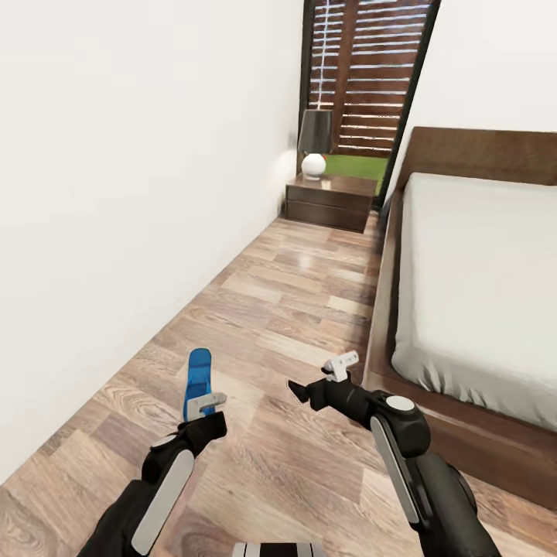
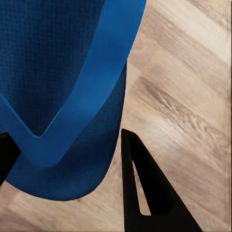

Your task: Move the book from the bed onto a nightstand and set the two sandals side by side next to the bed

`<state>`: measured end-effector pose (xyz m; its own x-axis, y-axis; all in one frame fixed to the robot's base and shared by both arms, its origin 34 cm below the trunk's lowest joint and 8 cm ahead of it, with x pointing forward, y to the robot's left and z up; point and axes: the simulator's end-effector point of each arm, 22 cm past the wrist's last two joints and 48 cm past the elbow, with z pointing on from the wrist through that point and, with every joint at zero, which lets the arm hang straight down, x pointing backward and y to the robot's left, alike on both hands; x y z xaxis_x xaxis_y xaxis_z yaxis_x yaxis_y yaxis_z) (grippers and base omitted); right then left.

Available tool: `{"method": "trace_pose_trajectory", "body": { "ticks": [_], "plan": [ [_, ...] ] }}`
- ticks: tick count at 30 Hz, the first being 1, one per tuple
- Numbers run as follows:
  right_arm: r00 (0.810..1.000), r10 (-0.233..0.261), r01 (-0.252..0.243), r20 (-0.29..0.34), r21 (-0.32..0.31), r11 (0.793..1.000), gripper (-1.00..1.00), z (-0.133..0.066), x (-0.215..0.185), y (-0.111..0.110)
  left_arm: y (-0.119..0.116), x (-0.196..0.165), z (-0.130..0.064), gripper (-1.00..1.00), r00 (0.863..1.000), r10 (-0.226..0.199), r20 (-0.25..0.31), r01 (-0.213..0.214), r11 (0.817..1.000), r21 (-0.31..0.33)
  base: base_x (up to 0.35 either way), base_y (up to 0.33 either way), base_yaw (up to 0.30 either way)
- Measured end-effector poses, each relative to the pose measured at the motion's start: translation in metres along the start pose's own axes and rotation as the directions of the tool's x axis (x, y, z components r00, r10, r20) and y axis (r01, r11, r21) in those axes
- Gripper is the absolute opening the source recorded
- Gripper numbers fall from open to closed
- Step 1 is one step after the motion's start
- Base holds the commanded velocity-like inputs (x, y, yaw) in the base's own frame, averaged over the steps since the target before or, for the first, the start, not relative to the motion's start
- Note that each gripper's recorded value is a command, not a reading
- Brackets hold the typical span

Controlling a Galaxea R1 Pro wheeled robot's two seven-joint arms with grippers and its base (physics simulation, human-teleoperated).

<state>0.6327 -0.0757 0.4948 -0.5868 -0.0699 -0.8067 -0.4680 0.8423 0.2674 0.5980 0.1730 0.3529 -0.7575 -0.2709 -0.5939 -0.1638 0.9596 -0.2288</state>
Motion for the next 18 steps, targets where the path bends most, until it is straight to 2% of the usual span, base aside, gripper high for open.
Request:
{"method": "trace_pose_trajectory", "body": {
  "ticks": [3,6,12,13,18],
  "plan": [
    [1.000,-0.009,0.009,0.011,0.004,1.000,1.00,-0.004,-0.008,0.000,-0.010,-0.026,-0.012,-1.00,0.999,0.029,0.014,-0.029,1.000,0.004,0.000,0.000,-0.254],
    [1.000,-0.021,0.021,0.018,0.012,1.000,1.00,-0.009,-0.017,-0.003,-0.024,-0.065,-0.021,-1.00,0.997,0.051,0.059,-0.052,0.999,0.015,0.000,0.000,-0.254],
    [0.999,-0.040,0.040,0.027,0.022,0.999,1.00,-0.018,-0.029,-0.005,-0.044,-0.109,-0.037,-1.00,0.991,0.068,0.115,-0.073,0.997,0.037,0.000,0.000,-0.242],
    [0.999,-0.044,0.043,0.030,0.023,0.999,1.00,-0.020,-0.032,-0.005,-0.053,-0.130,-0.044,-1.00,0.987,0.073,0.145,-0.081,0.996,0.047,0.000,0.000,-0.256],
    [0.997,-0.062,0.060,0.054,0.029,0.998,1.00,-0.027,-0.047,-0.004,-0.067,-0.150,-0.058,-1.00,0.982,0.087,0.168,-0.100,0.992,0.072,0.000,0.000,-0.261]
  ]
}}
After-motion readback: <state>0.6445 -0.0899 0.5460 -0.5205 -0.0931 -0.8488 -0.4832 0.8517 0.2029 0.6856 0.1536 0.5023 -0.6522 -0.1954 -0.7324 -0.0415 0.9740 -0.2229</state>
